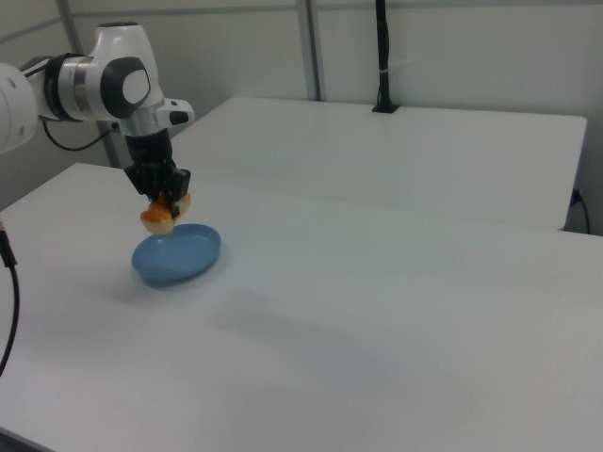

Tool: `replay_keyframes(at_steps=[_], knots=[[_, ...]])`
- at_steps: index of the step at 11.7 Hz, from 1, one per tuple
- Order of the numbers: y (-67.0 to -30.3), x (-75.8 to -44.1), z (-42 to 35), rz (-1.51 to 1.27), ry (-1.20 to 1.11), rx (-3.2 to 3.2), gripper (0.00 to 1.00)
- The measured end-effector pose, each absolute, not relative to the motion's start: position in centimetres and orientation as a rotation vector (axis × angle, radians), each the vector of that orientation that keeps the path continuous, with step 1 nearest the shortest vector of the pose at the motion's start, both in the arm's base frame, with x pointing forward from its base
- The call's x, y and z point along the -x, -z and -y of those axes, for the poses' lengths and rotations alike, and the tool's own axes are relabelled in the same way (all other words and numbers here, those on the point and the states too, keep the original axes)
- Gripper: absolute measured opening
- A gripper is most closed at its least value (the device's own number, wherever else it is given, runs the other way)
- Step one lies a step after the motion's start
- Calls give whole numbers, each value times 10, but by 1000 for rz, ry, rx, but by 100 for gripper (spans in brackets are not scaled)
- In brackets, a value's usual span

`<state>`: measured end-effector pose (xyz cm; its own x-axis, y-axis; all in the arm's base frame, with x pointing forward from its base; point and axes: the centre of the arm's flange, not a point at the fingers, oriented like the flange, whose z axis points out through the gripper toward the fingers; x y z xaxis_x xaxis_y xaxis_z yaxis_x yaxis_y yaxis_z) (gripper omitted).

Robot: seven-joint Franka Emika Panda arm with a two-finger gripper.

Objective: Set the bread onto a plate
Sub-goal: 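Lift the bread roll and carry it over the blue plate, then lower the bread roll onto the blue plate and open the gripper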

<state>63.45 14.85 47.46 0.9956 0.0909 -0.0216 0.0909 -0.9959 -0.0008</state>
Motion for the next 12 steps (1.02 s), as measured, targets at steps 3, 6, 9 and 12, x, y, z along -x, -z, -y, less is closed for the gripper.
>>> replay_keyframes(at_steps=[3, 6, 9, 12], knots=[[-457, -653, -173, -79, -29, -3137, 35], [-447, -658, -203, -55, -48, -3152, 37], [-444, -659, -211, 4, -59, -3159, 40], [-440, -661, -211, 71, -58, -3161, 44]])
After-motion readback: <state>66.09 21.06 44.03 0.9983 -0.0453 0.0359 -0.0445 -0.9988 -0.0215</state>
